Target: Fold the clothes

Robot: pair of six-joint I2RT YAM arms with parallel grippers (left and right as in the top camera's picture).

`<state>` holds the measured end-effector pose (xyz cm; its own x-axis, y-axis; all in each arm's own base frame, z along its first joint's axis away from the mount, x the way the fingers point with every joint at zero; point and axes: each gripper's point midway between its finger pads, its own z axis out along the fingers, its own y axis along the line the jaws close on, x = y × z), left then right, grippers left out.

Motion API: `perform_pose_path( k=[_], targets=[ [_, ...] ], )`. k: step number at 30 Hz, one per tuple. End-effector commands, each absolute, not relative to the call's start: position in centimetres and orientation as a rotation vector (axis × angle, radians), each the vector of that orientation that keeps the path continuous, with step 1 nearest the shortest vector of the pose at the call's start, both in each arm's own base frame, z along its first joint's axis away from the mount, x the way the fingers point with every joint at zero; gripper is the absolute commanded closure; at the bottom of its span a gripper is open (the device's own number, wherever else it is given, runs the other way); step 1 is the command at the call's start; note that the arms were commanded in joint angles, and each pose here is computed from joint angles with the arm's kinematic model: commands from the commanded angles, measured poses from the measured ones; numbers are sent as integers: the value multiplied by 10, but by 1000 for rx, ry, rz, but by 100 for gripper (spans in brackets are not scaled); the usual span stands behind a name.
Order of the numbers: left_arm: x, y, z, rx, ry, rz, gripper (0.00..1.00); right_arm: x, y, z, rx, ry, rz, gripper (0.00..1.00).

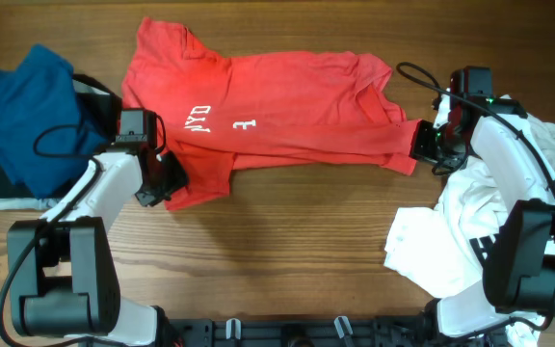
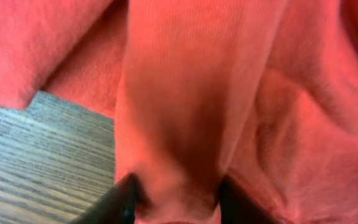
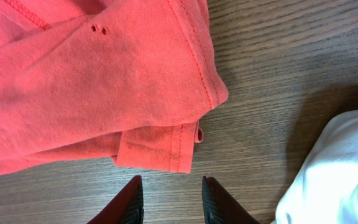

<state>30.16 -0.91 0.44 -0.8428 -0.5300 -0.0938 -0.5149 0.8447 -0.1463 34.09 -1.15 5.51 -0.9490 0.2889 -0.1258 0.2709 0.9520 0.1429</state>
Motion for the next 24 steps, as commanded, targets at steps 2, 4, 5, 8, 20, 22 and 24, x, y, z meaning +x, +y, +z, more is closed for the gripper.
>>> perform_pose_path(
  k=[2, 4, 5, 8, 20, 22, 24],
  targets=[
    [298, -11, 0, -823, 2906, -176, 96, 340, -7, 62, 389, 2949, 213, 69],
    [298, -11, 0, -823, 2907, -177, 96, 340, -7, 62, 389, 2947, 213, 69],
    [298, -11, 0, -823, 2906, -178, 96, 340, -7, 62, 389, 2949, 213, 69],
    [304, -15, 28, -812, 2890, -223, 96, 340, -7, 62, 388, 2949, 212, 69],
    [449, -5, 160, -681, 2193, -397, 41, 340, -7, 62, 386, 2950, 212, 69],
    [449, -4, 141, -735, 2233, -398, 22, 340, -7, 62, 387, 2951, 213, 69],
    [436, -4, 120, -751, 2323, -365, 19, 339, -7, 62, 386, 2952, 212, 69]
  ],
)
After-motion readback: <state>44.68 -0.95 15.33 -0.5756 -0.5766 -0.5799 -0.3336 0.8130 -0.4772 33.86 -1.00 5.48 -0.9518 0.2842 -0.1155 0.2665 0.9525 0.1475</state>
